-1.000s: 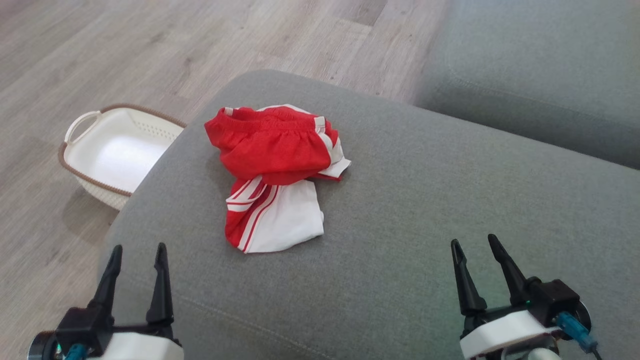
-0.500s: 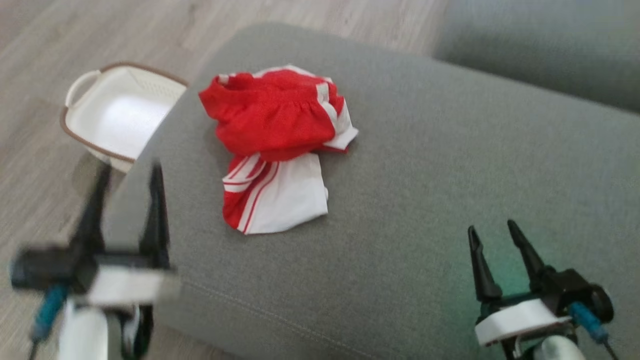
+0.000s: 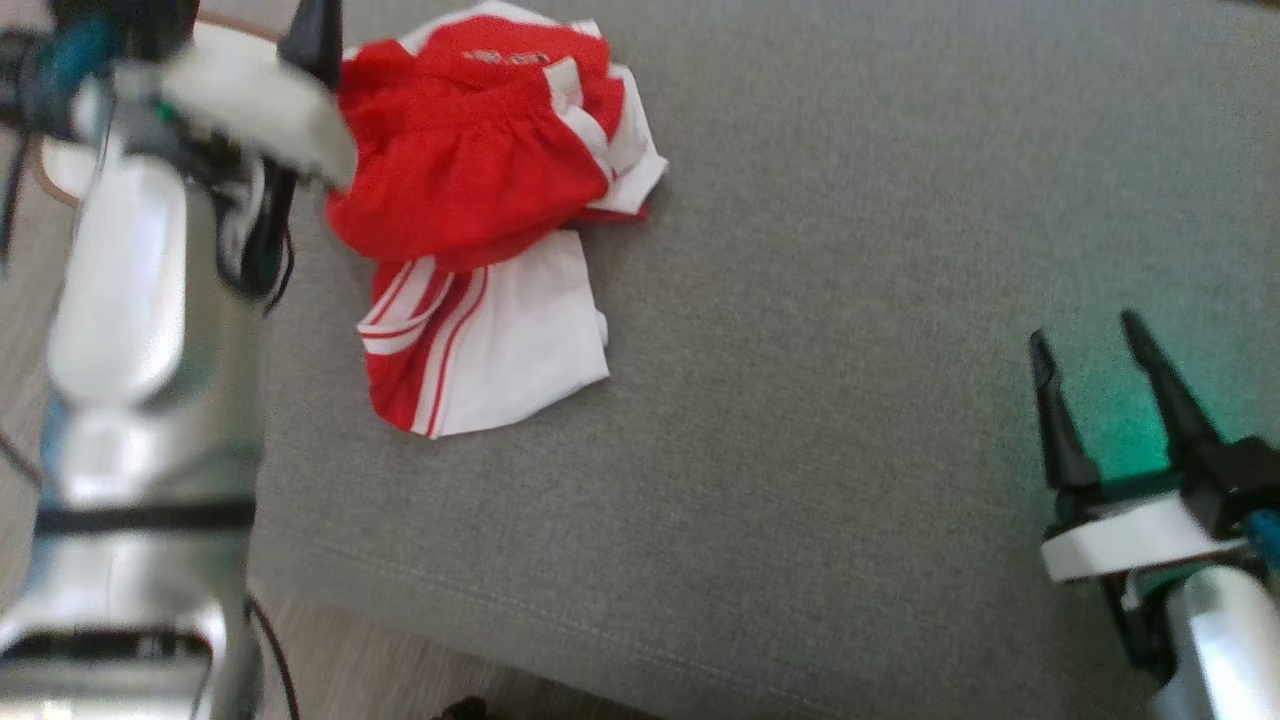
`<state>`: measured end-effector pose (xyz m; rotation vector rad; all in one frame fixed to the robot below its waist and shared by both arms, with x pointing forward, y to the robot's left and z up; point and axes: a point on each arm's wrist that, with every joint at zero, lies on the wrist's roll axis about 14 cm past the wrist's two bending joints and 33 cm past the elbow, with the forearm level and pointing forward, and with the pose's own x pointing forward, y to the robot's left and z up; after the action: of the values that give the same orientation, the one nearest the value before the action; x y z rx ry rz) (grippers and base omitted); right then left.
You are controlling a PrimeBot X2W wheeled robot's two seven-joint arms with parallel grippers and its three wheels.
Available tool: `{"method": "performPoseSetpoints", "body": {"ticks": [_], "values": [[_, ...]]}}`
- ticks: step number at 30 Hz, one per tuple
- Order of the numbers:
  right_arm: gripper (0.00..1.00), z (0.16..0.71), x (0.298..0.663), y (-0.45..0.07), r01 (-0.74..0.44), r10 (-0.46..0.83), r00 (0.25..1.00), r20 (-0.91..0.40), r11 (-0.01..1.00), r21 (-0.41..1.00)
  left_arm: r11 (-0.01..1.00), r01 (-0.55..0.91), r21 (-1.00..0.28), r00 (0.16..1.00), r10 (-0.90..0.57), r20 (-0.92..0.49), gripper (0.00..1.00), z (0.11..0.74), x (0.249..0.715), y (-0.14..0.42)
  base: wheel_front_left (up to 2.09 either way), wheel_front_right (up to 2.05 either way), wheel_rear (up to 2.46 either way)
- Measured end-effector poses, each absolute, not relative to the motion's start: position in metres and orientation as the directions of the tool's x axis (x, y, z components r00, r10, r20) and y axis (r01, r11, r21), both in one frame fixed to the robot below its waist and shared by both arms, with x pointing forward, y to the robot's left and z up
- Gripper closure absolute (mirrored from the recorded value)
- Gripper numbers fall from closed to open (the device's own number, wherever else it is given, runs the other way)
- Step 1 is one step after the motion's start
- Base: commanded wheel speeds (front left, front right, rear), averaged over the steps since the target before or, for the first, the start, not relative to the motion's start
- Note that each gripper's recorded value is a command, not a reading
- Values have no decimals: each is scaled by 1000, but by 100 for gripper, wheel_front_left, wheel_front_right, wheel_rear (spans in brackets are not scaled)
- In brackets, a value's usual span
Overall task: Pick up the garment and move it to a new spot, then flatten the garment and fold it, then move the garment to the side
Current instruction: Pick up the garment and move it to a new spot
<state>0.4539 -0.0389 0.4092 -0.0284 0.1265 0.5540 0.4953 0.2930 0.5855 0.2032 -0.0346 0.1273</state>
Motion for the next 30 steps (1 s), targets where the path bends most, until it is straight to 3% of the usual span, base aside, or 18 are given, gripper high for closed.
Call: {"method": "performPoseSetpoints", "body": {"ticks": [4,9,12,15,16,17,30], "values": [[0,406,471,-49,-515,510,853,-113,857,-13,980,-129,149,954,164,-252,0,520,524,300,0,0,0],[0,399,484,-63,-490,486,867,-108,871,-20,987,-118,109,800,160,-579,0,424,514,294,0,0,0],[0,388,485,-72,-479,472,872,-132,877,-25,990,-118,73,718,136,-682,0,387,506,284,0,0,0],[0,385,485,-76,-470,464,876,-135,883,-14,991,-117,60,698,125,-705,0,376,507,280,0,0,0],[0,384,486,-77,-467,461,877,-136,884,-14,992,-114,61,697,123,-707,41,374,510,279,0,0,0],[0,383,486,-78,-464,459,878,-135,885,-14,992,-112,62,709,123,-694,100,375,514,279,0,0,0],[0,418,478,-66,-466,464,883,-73,884,-14,996,-59,73,884,86,-460,100,442,528,266,0,0,0]]}}
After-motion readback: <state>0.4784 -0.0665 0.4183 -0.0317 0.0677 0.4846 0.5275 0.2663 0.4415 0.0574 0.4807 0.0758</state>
